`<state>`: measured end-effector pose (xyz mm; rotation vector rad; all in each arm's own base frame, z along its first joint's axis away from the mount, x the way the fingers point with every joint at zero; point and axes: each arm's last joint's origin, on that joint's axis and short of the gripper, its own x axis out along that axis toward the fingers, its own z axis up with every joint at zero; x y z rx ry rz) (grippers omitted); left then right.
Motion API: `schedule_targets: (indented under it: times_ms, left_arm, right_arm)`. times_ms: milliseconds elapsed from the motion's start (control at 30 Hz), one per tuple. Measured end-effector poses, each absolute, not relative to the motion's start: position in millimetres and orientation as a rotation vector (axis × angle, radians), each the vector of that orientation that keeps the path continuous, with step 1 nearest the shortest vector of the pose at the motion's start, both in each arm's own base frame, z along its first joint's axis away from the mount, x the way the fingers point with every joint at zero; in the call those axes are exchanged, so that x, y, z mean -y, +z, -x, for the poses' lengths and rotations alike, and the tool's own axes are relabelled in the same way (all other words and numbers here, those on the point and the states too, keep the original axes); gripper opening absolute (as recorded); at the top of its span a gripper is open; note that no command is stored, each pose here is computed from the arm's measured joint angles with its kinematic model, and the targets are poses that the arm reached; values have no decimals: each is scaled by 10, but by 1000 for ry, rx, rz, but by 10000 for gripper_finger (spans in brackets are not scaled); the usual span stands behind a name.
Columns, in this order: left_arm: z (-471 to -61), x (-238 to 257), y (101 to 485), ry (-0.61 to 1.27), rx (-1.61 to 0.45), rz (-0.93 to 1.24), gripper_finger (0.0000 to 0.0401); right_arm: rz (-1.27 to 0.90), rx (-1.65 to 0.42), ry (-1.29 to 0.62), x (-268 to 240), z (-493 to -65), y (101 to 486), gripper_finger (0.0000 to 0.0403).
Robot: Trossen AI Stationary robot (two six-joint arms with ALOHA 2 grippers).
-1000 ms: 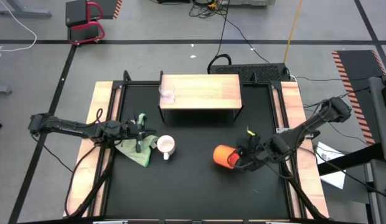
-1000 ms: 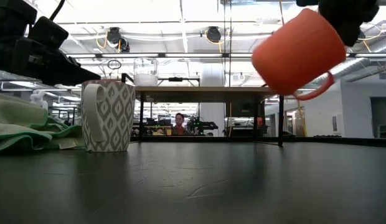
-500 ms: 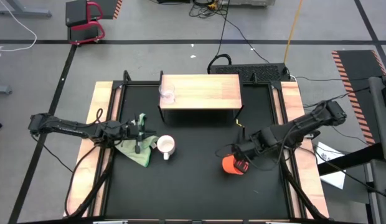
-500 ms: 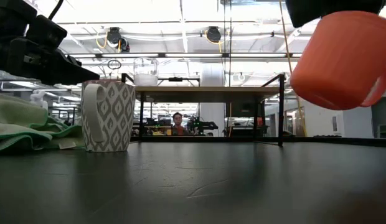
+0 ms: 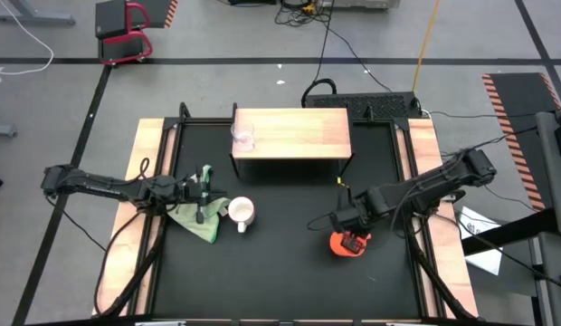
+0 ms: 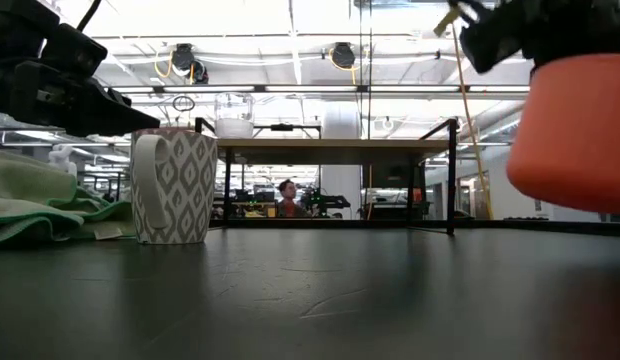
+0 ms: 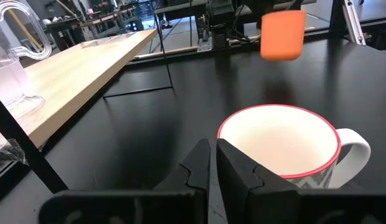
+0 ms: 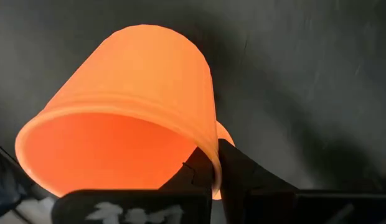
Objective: Stack small to large cups/mugs on shelf
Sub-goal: Put the orange mug on the shelf
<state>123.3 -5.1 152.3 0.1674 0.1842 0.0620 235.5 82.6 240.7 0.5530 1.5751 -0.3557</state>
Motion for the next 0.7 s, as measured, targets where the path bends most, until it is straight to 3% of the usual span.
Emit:
schedule_targets:
  times_ms: [700]
  left_arm:
    - [-1233, 53, 1522, 56, -185, -167, 31]
  right_arm:
    - [-557, -1571, -305, -790, -2513, 2284, 7]
